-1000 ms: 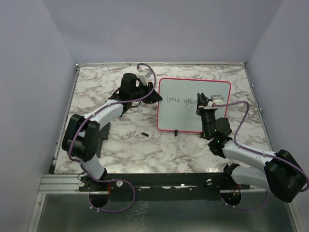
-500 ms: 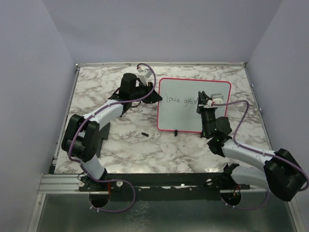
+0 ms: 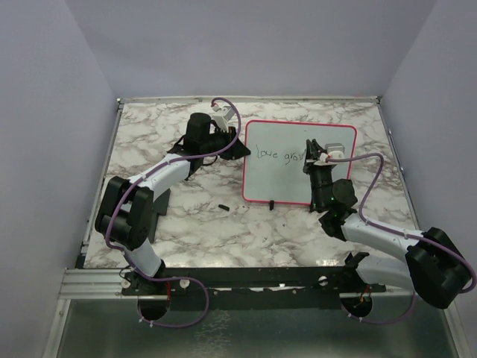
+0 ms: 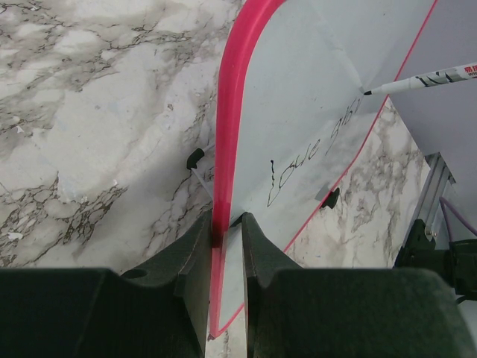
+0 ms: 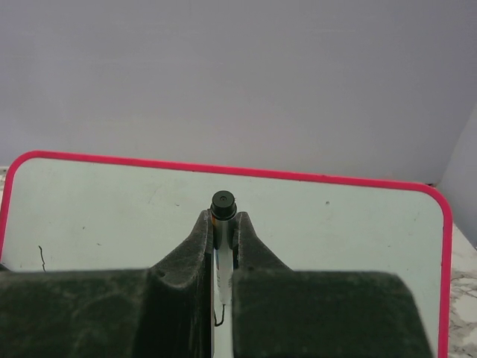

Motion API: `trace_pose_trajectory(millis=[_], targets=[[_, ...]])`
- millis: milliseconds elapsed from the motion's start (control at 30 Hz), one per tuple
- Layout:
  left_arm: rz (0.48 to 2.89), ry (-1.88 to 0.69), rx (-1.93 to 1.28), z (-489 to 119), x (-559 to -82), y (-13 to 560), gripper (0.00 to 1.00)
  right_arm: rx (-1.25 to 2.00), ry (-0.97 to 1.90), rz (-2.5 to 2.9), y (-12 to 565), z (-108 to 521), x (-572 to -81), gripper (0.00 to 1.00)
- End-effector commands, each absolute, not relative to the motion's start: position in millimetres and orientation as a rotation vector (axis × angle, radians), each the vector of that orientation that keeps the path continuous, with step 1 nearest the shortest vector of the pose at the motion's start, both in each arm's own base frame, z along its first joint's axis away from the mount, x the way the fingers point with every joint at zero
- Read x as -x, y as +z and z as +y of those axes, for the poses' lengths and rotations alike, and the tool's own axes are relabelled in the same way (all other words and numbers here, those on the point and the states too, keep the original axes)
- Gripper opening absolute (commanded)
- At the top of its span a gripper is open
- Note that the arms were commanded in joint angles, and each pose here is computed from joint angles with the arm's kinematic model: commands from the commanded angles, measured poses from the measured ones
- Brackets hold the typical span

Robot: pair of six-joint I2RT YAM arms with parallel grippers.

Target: Write a sentence on the whiteboard

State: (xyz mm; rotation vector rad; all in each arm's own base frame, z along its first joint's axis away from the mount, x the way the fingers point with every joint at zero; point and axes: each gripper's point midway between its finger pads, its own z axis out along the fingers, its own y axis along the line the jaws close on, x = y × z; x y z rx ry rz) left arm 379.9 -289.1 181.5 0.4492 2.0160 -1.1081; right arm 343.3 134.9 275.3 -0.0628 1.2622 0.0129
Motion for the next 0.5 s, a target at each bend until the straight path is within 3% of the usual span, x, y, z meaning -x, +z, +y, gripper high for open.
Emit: trace_pose_trajectory(millis=[0, 467], targets=[[1.978, -1.101, -0.449, -286.9, -378.7, 198.6, 0.04, 0.018, -0.010, 1.275, 270.9, 124.3, -340.8, 0.01], [1.978, -1.104, -0.449, -287.2, -378.9, 198.8, 0.04, 0.028, 0.008, 1.323, 251.0, 123.8, -336.0, 0.01]])
